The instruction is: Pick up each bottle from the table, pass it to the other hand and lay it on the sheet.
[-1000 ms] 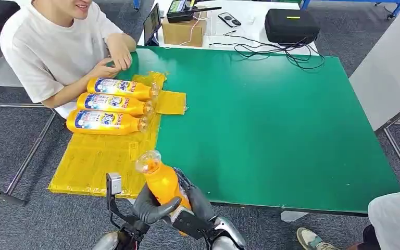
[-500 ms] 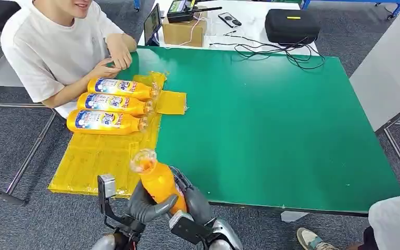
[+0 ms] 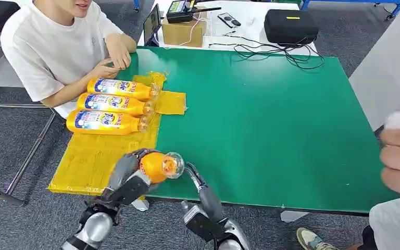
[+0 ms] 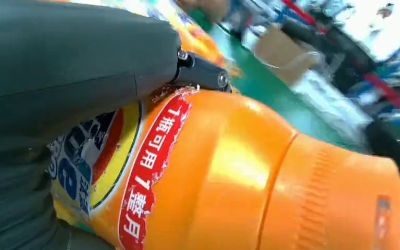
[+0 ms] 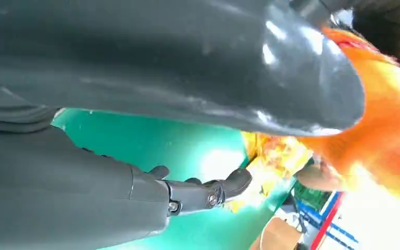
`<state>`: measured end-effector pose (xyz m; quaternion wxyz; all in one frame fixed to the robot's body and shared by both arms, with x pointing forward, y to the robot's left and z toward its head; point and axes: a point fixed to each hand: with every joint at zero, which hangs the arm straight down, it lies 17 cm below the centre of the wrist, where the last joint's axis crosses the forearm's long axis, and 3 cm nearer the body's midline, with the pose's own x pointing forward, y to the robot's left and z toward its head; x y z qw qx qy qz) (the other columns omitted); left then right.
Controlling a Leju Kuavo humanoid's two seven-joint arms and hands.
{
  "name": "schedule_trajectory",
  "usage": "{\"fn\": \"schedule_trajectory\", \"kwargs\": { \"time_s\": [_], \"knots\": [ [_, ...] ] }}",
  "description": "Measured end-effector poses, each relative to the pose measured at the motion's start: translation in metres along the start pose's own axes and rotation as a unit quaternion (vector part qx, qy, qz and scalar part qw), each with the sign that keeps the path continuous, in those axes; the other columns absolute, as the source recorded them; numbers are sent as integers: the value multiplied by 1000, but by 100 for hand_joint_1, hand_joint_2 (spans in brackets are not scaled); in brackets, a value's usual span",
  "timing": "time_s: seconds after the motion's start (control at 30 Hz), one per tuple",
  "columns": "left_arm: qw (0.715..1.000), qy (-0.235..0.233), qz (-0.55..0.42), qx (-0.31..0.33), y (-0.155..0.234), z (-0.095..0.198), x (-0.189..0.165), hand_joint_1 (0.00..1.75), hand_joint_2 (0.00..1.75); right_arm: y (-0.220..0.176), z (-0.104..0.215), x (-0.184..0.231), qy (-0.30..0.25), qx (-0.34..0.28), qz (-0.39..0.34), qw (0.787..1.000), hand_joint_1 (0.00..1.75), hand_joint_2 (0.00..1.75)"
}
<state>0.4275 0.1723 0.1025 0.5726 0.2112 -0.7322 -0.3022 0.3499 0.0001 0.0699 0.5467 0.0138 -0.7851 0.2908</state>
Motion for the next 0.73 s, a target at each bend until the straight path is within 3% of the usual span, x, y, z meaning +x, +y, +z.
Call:
{"fn": "schedule_trajectory", "kwargs": {
  "time_s": [0.2, 0.47, 0.6, 0.73],
  "knots": [
    [986, 41, -159, -8, 26, -24, -55, 175, 175, -12, -3, 0, -4, -13, -8, 1000, 0, 0],
    [962, 105, -253, -19, 57, -53, -118, 175, 175, -19, -9, 4, -10, -28, -25, 999, 0, 0],
    [942, 151, -295, -58, 58, -59, -155, 175, 175, -20, -12, 4, -8, -29, -33, 999, 0, 0],
    [936, 166, -302, -68, 62, -65, -166, 175, 175, -20, -12, 2, -8, -30, -35, 999, 0, 0]
  ]
}}
